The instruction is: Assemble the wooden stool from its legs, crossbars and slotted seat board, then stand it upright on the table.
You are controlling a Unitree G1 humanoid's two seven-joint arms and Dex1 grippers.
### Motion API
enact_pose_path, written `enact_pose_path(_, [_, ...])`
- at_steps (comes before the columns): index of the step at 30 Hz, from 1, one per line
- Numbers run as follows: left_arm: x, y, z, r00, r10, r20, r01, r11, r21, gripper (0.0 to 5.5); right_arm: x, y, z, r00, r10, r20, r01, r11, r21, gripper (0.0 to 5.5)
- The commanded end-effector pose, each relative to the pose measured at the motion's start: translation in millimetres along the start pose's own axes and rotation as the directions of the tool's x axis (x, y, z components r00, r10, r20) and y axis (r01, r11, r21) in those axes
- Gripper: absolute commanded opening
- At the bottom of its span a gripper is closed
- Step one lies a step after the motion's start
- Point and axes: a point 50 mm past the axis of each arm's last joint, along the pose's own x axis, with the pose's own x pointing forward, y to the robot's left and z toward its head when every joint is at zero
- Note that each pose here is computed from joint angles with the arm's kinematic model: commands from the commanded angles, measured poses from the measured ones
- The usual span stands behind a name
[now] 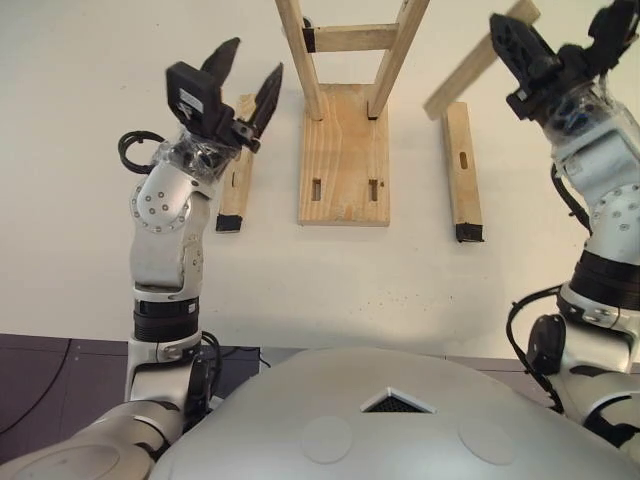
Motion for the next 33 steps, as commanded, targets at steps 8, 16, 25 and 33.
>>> enact_pose_path(8, [-4,0,1,0.997,0.071,0.003,-0.071,0.996,-0.044,2.88,-38,-15,-52,0.981,-0.194,-0.026,0.190,0.977,-0.093,0.38])
enact_pose_path(16, [-6,5,3,0.996,0.092,-0.002,-0.092,0.995,-0.037,2.88,-52,-12,-67,0.960,-0.273,-0.069,0.264,0.958,-0.112,0.38])
enact_pose_path(25, [-6,7,3,0.993,0.118,-0.013,-0.118,0.992,-0.037,2.88,-55,-2,-93,0.934,-0.340,-0.113,0.298,0.912,-0.280,0.38])
enact_pose_path(33, [-5,9,2,0.992,0.119,-0.035,-0.120,0.992,-0.032,2.88,-61,-3,-119,0.912,-0.384,-0.146,0.338,0.903,-0.267,0.38])
